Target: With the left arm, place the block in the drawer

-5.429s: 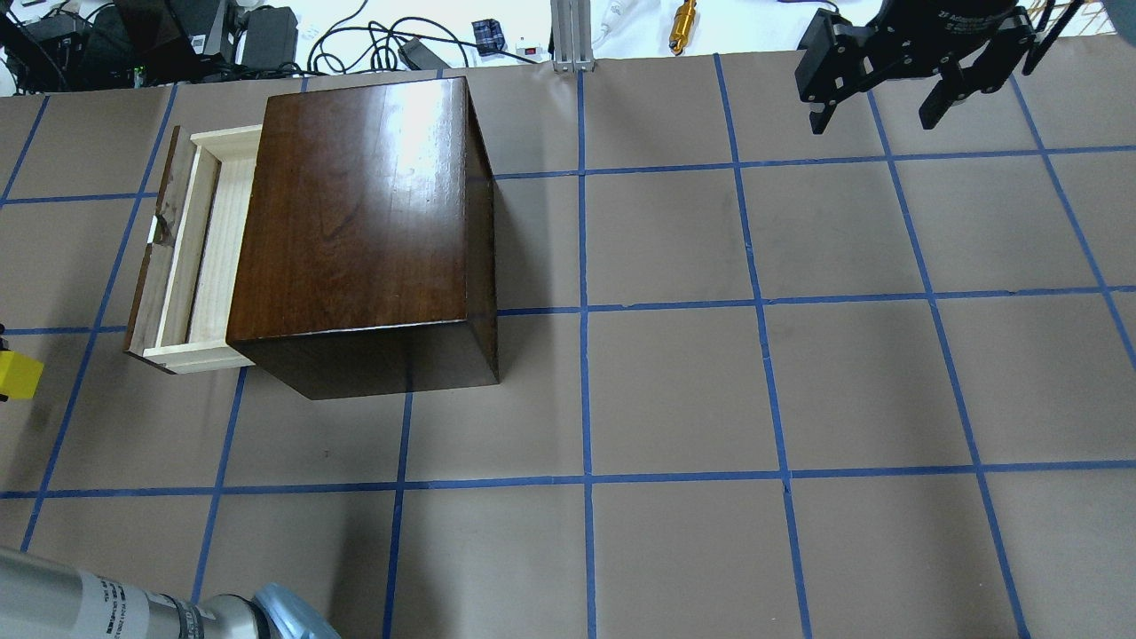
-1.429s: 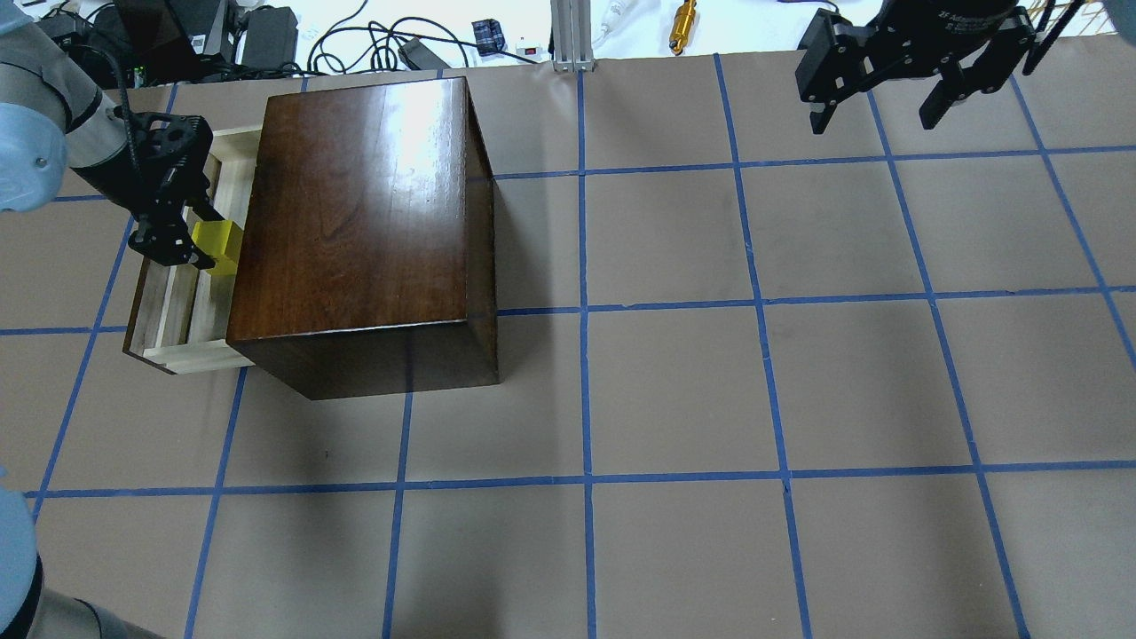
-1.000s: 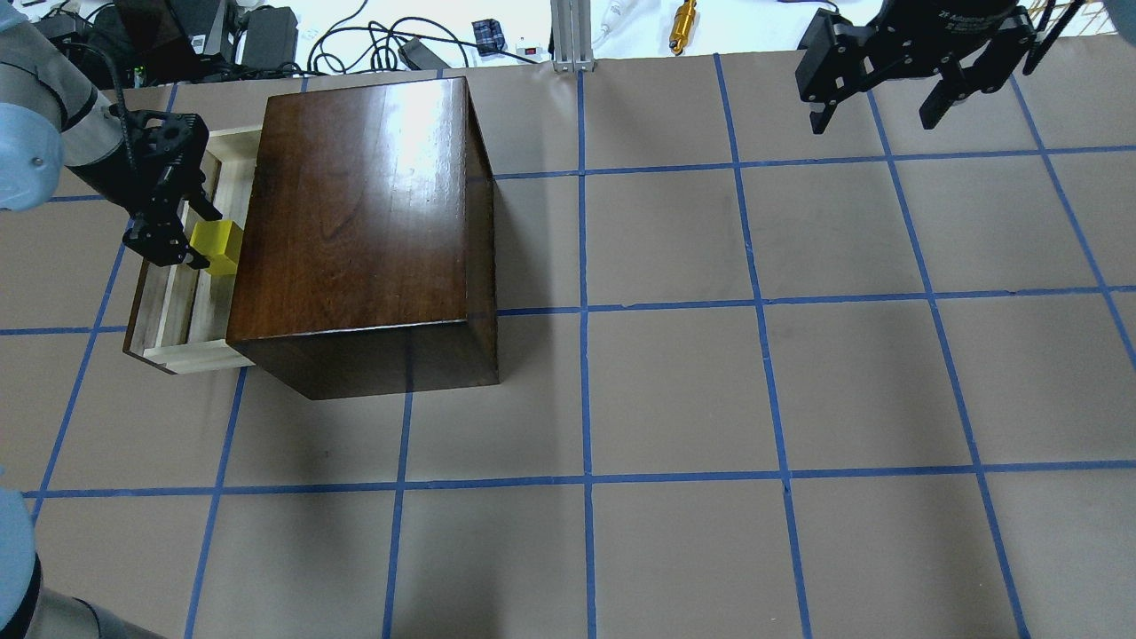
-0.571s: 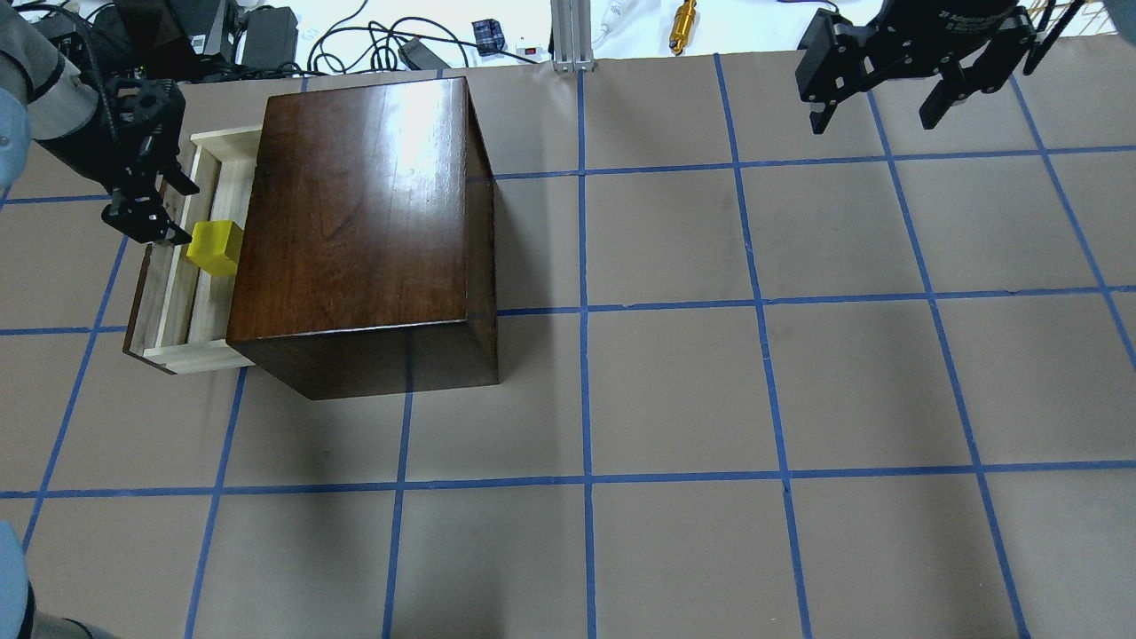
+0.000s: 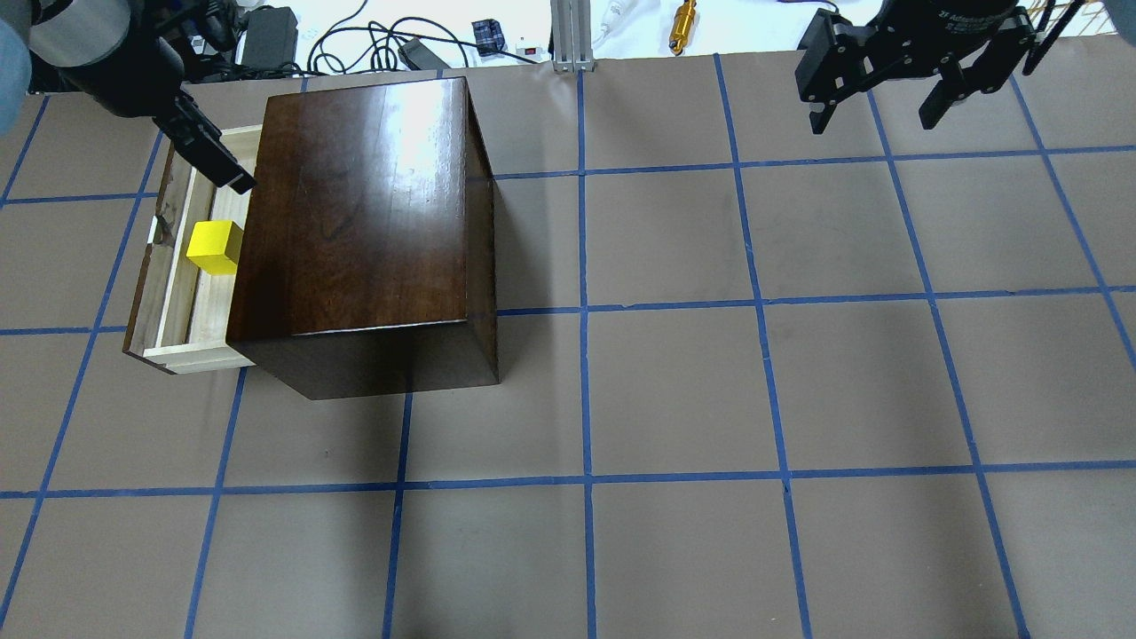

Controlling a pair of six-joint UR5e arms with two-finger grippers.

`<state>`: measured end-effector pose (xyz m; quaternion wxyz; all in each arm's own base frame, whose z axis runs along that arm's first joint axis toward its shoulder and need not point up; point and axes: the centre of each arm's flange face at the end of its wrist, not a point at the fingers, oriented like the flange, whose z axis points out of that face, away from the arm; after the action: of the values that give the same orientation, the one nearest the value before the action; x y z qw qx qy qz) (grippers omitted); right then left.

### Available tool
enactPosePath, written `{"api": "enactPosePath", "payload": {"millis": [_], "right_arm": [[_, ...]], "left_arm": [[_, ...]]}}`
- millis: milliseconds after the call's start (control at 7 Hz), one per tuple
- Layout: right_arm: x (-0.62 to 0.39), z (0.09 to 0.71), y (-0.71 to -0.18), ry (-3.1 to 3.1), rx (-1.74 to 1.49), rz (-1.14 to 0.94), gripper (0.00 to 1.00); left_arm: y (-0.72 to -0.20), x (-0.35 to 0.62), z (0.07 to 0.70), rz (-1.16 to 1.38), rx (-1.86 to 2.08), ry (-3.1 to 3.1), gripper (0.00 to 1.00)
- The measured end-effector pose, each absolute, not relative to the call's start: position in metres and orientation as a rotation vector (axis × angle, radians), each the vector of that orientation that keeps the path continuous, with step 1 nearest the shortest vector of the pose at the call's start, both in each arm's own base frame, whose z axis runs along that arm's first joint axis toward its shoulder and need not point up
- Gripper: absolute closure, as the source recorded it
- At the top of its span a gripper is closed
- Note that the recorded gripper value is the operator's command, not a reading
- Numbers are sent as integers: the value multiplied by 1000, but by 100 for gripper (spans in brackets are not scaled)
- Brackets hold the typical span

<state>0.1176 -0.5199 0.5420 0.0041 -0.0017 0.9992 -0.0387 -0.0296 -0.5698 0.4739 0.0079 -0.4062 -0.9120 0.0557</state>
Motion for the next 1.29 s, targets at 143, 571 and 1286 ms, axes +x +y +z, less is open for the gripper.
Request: {"api": "enactPosePath", "payload": {"millis": [143,571,1286], "right_arm": [[118,542,-520,3131,-6,-121,0],[117,542,-520,3131,-6,-122,0],[117,542,-520,3131,-6,-121,0]], "left_arm": [[-565,-42,480,181,-1094,-2917,0],[-547,-90,493,183,-690,-3029,0],[-513,-108,504,143,-32,-3101,0]]}}
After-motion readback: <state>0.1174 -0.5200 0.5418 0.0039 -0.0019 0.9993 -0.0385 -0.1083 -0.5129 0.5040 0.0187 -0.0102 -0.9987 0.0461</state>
